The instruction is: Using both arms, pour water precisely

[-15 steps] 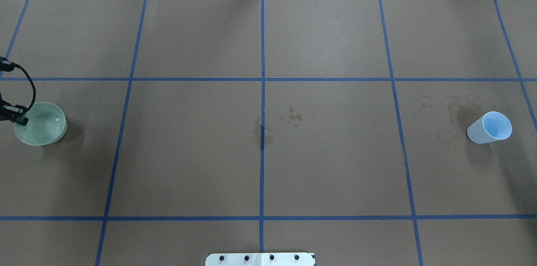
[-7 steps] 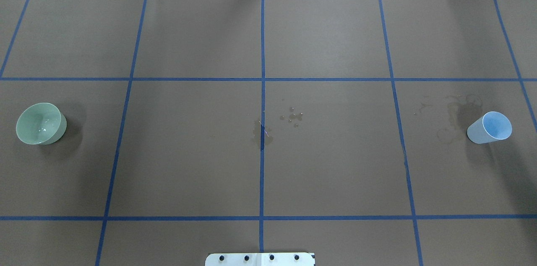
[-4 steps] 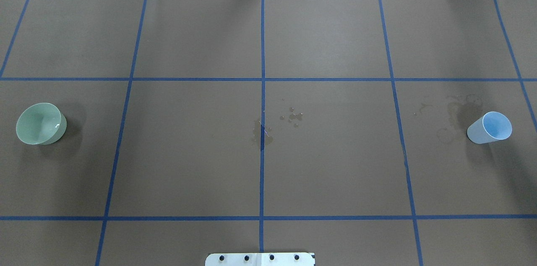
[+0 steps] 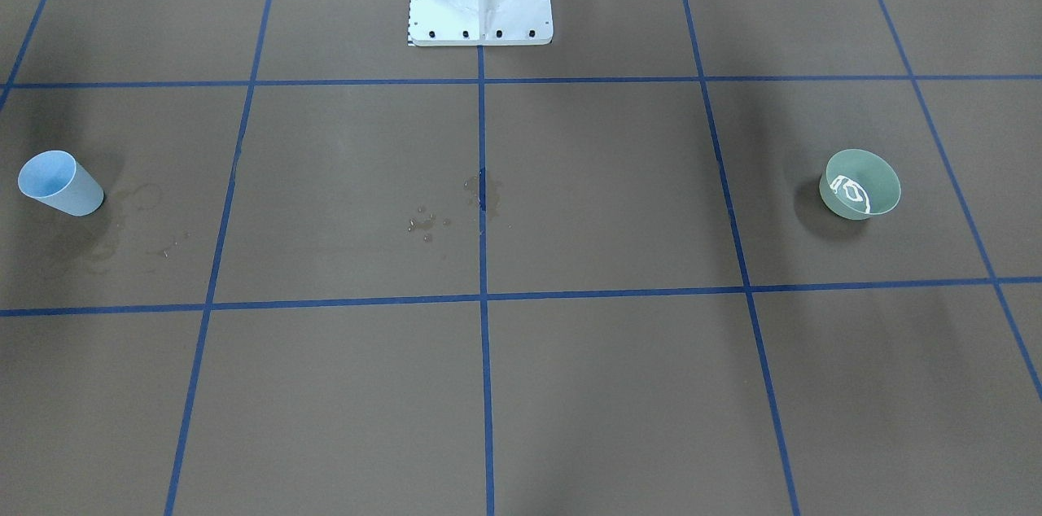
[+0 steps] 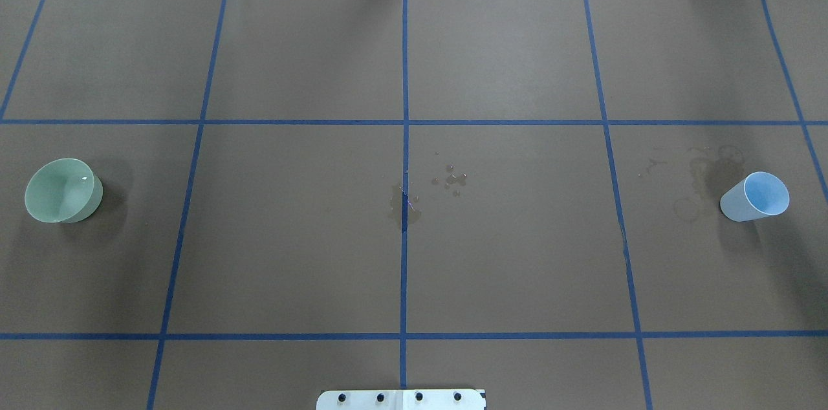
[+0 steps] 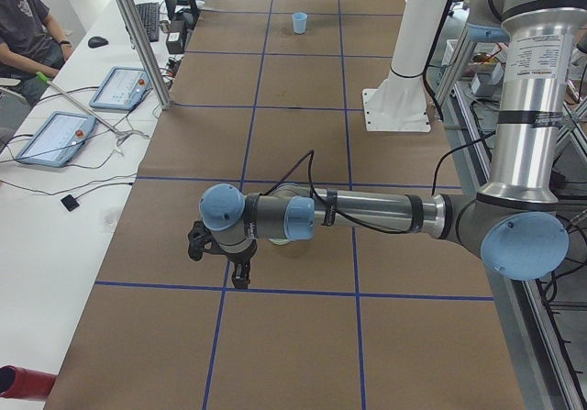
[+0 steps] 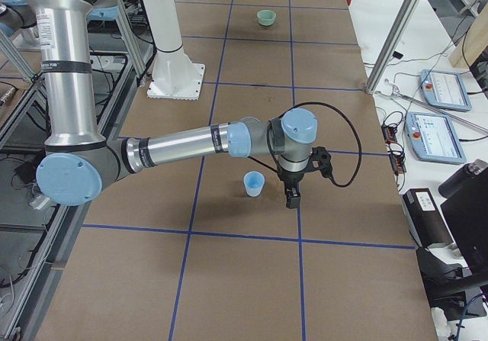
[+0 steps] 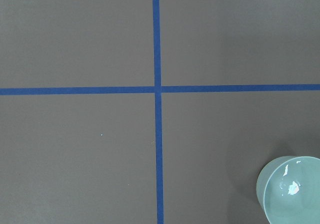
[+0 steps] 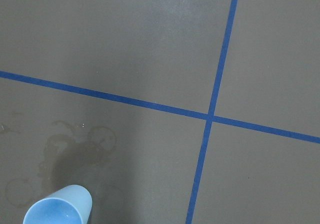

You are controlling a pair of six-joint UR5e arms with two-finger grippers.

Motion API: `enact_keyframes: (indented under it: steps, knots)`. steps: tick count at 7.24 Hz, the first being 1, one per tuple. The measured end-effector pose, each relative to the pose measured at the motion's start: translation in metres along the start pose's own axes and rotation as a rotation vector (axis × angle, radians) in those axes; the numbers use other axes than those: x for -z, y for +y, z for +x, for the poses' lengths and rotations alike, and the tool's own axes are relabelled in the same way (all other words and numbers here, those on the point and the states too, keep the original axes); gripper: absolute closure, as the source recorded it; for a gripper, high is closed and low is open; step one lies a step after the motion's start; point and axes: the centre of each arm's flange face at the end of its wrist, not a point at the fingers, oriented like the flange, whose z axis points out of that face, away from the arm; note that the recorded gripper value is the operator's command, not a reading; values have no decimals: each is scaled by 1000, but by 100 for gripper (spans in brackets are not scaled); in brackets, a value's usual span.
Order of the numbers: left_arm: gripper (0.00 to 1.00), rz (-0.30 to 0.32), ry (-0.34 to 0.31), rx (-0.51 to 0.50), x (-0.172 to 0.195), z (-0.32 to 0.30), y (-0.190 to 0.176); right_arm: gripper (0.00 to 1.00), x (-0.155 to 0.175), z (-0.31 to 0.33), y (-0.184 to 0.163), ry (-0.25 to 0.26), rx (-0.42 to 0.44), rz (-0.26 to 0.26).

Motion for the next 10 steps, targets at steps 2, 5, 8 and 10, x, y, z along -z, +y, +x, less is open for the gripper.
enact_keyframes:
  steps: [2,5,8,10]
  knots:
    - [0,9,-37,-2,3,1,-3,0,-2,0,3,-25,-6,-3]
    - [0,23,-106,-21,10,3,-1,0,3,4,7,-31,-16,7]
    - [0,35,-116,-41,15,12,6,0,13,12,23,-32,-34,30]
    - [0,40,-119,-52,17,15,9,0,22,4,40,-41,-29,46]
